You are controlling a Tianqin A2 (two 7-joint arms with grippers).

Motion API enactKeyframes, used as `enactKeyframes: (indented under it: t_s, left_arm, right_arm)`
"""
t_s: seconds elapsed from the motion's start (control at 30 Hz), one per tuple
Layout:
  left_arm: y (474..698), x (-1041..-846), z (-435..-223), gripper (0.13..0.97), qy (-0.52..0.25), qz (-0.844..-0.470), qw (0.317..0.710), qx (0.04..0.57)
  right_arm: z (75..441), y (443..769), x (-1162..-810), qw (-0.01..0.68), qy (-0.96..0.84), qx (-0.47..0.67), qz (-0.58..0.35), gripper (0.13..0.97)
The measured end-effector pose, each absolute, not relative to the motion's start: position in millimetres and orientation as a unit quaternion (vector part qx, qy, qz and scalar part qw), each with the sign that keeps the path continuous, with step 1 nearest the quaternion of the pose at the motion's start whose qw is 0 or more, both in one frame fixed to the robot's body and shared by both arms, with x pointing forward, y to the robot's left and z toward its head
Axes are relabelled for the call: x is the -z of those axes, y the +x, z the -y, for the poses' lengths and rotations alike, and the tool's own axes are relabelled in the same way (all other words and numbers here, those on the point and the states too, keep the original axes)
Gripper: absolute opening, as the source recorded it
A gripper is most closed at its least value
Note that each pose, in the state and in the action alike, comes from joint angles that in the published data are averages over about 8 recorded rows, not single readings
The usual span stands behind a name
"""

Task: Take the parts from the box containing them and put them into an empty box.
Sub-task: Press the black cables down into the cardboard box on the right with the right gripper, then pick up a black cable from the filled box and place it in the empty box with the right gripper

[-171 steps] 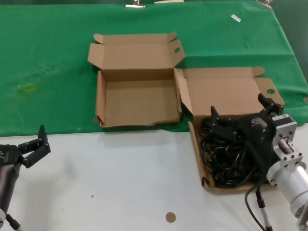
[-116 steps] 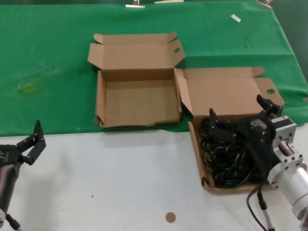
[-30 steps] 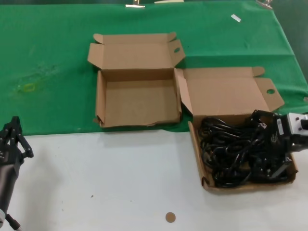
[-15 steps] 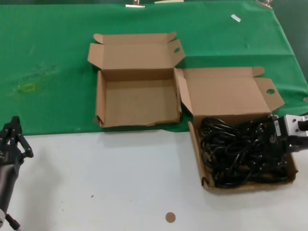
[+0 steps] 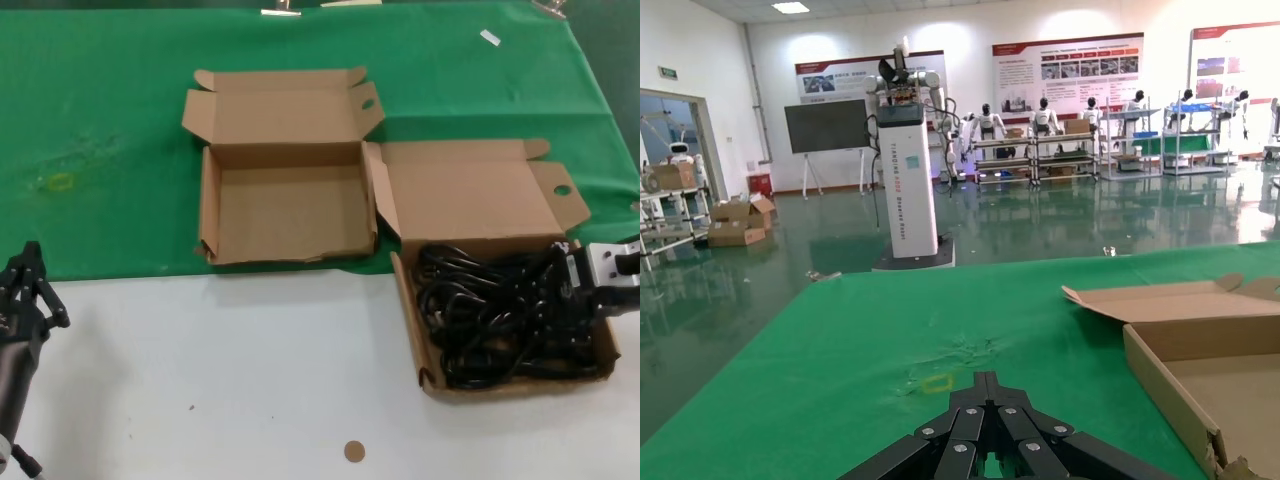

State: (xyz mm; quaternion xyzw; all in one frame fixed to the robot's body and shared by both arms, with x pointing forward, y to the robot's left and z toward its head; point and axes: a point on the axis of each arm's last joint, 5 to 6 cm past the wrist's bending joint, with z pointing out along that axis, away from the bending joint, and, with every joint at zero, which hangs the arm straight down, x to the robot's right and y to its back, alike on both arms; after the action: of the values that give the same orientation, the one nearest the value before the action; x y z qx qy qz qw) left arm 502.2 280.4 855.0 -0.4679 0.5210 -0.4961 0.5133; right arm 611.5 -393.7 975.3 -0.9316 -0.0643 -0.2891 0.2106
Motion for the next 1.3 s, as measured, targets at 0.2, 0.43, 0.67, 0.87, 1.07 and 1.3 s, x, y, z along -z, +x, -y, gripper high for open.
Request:
enactKeyframes:
  t_s: [0.2,0.43,0.67,0.87,1.07,1.3]
  left_arm:
    - [502,-855.0,-280,0.144,-0.468,-0.521,0.513,0.496]
    - [502,-855.0,-280,0.144,-0.468,-0.521,0.513,0.496]
    - [502,-855.0,-280,0.144,-0.468,-0.521,0.513,0.496]
    - [502,-855.0,-280,0.144,-0.468,-0.521,0.513,0.496]
    - [502,-855.0,-280,0.144,-0.468,-0.521,0.513,0.496]
    - [502,-855.0,-280,0.144,-0.468,-0.521,0.513,0.496]
  right_arm:
    - [393,610,-978,0.208,-0.932,0.290,0.065,0.269]
    - [391,607,-985,0.206,-0.932,0.291,0.066,0.214]
    - [385,601,-1002,0.202,-0.929,0.301,0.077,0.194]
    - [373,597,-1024,0.207,-0.922,0.315,0.094,0.191]
    - [355,596,-1042,0.224,-0.913,0.324,0.107,0.188]
    - [330,605,-1059,0.239,-0.903,0.337,0.122,0.187]
